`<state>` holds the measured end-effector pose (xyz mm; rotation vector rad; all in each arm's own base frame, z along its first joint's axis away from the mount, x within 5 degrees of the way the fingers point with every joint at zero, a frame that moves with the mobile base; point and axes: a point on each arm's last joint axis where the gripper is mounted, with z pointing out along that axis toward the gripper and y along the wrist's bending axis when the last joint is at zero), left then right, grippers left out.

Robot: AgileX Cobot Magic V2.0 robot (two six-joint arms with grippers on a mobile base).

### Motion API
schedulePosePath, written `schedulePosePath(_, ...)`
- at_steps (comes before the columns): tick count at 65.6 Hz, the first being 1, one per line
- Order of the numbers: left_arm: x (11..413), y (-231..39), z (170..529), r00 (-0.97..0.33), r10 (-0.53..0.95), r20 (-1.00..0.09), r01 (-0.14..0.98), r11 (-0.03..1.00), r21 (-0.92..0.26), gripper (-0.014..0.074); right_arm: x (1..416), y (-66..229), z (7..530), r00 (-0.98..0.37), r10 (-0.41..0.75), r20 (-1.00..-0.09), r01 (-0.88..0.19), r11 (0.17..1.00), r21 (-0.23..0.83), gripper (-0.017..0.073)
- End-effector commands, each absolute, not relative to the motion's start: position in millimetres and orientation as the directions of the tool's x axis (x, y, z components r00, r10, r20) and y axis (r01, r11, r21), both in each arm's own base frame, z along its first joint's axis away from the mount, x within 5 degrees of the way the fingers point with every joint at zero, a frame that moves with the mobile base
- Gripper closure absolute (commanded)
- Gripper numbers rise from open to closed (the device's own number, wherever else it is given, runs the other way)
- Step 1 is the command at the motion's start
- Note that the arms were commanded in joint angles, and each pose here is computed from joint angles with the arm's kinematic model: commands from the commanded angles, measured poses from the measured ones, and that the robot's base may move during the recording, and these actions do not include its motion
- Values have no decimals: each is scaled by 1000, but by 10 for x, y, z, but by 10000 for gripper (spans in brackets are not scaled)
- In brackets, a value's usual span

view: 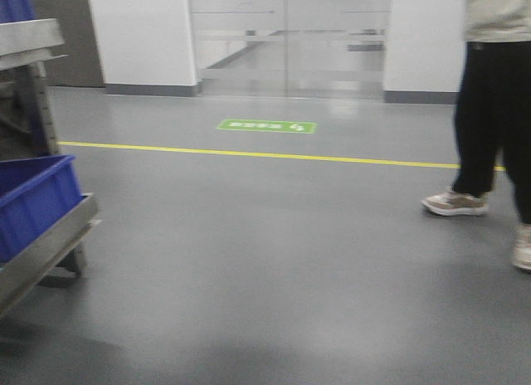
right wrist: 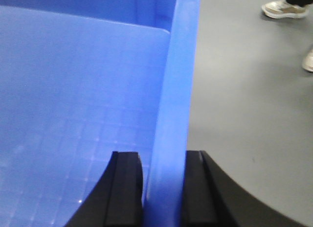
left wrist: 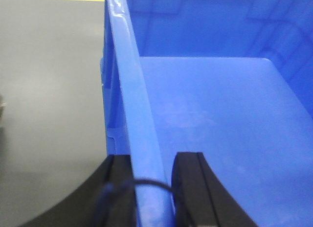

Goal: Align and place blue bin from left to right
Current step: 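Drive and turn the base toward the second rack carrying the bin, then drive up to the second rack's upper shelf holding the bin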

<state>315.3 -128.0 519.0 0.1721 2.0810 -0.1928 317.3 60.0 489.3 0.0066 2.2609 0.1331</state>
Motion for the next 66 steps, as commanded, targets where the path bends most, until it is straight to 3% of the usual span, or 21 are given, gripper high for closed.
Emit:
schedulePosePath(1, 3057, -1279, 5394, -377, 25, -926, 247, 966, -75, 704, 3149, 608, 5070, -523, 37, -851, -77, 993, 90, 712)
schedulePosePath(66, 3057, -1279, 5394, -377, 25, -926, 247, 966, -75, 704, 3149, 608, 5070, -523, 37, -851, -77, 993, 90, 712)
